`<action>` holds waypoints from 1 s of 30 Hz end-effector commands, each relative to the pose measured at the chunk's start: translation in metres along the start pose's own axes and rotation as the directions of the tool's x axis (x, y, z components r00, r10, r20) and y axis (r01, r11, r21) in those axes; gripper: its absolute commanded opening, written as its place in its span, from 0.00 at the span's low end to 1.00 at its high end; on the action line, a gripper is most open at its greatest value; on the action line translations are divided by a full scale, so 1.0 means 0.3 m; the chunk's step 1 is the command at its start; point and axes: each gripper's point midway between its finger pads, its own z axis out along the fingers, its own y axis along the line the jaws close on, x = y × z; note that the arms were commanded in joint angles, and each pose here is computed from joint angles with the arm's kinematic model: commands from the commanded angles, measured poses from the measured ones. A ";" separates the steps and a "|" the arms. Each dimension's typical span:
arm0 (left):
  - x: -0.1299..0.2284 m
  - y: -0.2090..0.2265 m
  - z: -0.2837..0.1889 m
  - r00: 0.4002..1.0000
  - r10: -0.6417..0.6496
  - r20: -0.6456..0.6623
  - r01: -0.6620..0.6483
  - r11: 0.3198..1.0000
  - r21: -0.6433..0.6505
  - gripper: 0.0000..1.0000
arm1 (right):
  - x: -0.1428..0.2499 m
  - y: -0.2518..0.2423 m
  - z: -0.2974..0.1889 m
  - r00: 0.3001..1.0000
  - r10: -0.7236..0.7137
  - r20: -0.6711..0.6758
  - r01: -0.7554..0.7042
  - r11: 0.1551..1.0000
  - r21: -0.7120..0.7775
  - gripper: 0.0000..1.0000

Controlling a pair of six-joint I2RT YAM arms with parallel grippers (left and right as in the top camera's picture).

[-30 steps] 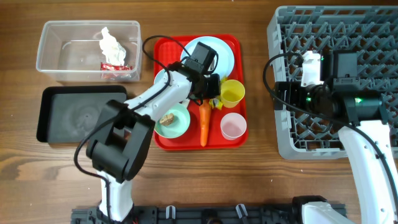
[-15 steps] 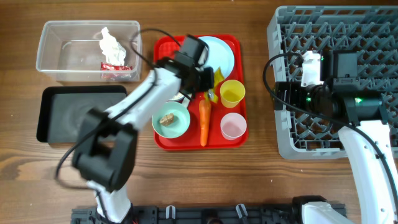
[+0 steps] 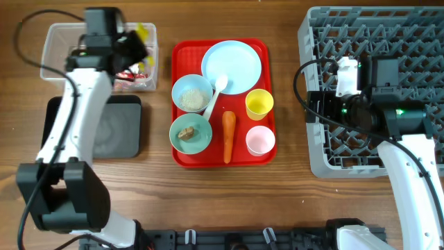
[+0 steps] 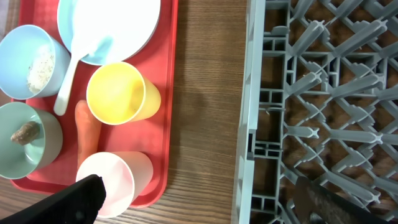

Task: Sort waste into correct bins and load items into the dishwasher rack
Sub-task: 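Drop the yellow wrapper into the clear bin with the left gripper, then grasp the green bowl holding a brown food scrap with the left gripper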

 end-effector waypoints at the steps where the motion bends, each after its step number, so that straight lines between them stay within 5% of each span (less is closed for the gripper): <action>1: -0.080 0.118 0.008 0.998 0.002 0.055 0.001 0.998 -0.061 0.04 | -0.011 -0.004 0.002 1.000 -0.016 0.004 0.016 1.000 0.014 1.00; 2: -0.091 0.144 0.022 0.998 -0.010 0.060 0.014 0.997 -0.070 0.04 | -0.011 -0.003 0.002 1.000 -0.016 0.004 0.016 1.000 0.013 1.00; 3: -0.097 0.160 0.033 0.998 -0.016 0.063 0.021 0.997 -0.075 0.15 | -0.010 -0.004 0.002 1.000 -0.015 0.003 0.015 1.000 0.014 1.00; 4: -0.101 0.176 0.055 0.998 -0.022 0.065 0.027 0.996 -0.080 0.37 | -0.010 -0.003 0.002 1.000 -0.015 0.003 0.015 1.000 0.013 0.99; 5: -0.102 0.187 0.075 0.998 -0.026 0.065 0.031 0.996 -0.083 0.75 | -0.010 -0.003 0.002 1.000 -0.015 0.003 0.015 1.000 0.013 0.99; 7: -0.100 0.194 0.094 0.998 -0.027 0.061 0.032 0.996 -0.086 1.00 | -0.010 -0.003 0.002 1.000 -0.015 0.003 0.015 1.000 0.013 1.00; 13: -0.072 0.161 0.097 0.999 -0.028 0.020 0.029 0.999 -0.033 1.00 | -0.011 -0.004 0.002 1.000 -0.016 0.004 0.016 1.000 0.014 0.99; 20: 0.100 -0.007 0.069 0.977 0.140 -0.161 -0.114 0.981 0.160 0.95 | -0.024 -0.003 0.001 1.000 -0.019 0.019 0.018 1.000 0.013 1.00; 25: 0.449 -0.111 -0.003 0.852 0.221 -0.475 -0.162 0.973 0.162 0.82 | -0.025 -0.003 0.001 1.000 -0.019 0.022 0.018 1.000 0.013 1.00; 30: 0.713 -0.236 -0.089 0.703 0.396 -0.590 -0.360 0.914 0.184 0.80 | -0.024 -0.003 0.001 1.000 -0.018 0.021 0.018 1.000 0.013 1.00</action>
